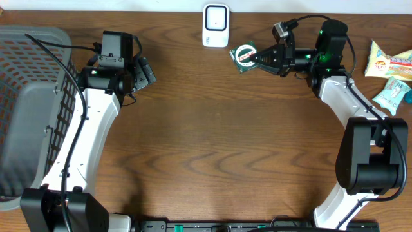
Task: Scan the item barcode
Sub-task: 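Lift the tin with the right gripper and carry it toward the scanner, then hold the tin against the scanner face with the right gripper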
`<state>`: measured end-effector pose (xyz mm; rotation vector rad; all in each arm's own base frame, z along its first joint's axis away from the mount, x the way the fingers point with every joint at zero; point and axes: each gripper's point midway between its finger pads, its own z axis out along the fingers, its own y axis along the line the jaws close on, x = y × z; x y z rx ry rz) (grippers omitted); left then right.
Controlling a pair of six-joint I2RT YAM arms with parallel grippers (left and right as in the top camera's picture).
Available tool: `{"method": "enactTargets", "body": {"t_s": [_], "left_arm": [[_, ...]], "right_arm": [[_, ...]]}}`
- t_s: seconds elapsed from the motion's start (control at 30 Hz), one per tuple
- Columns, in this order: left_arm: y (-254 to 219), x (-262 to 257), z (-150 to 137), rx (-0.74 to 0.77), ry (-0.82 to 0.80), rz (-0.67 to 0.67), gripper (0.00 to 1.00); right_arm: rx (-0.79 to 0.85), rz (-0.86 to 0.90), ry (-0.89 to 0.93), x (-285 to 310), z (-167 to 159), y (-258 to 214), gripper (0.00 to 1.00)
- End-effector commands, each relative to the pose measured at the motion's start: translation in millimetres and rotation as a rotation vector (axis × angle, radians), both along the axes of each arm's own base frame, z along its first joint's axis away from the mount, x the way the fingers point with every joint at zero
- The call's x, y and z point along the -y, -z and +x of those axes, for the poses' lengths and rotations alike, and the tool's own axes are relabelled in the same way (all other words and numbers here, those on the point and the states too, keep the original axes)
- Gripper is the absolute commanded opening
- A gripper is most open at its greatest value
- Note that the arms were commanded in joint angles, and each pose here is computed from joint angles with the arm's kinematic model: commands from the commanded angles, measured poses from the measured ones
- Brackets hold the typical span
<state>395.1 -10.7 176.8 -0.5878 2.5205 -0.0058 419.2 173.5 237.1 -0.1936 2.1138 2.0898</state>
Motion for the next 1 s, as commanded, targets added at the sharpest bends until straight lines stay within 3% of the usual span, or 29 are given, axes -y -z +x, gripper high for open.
{"method": "enactTargets", "body": {"t_s": [0.0, 0.3, 0.47, 0.6, 0.77, 0.97], "left_arm": [[1.3, -4.1, -1.5, -0.005, -0.013, 0.011, 0.98], [1.3, -4.1, -1.5, -0.005, -0.013, 0.011, 0.98], [1.3, -4.1, -1.5, -0.005, -0.013, 0.011, 0.98], [1.3, -4.1, -1.5, -0.005, -0.013, 0.011, 0.98], [1.3, -4.1, -1.5, -0.005, -0.013, 0.011, 0.98], [1.3, -4.1, -1.5, -0.005, -0.013, 0.011, 0.98]], "right_arm": [[0.081, 0.005, -0.019, 0.9, 0.6, -2.4, 0.02], [0.344, 0.012, -0.085, -26.3, -11.6, -2.4, 0.02], [0.603, 0.015, -0.101, -42.3, -15.6, -1.2, 0.13], [0.719, -0.059, -0.006, -48.5, 3.1, 5.2, 0.14], [0.865, -0.178, 0.127, -44.8, 32.0, 11.9, 0.01], [1.142, -0.156, 0.178, -44.6, 40.1, -18.7, 0.02]]}}
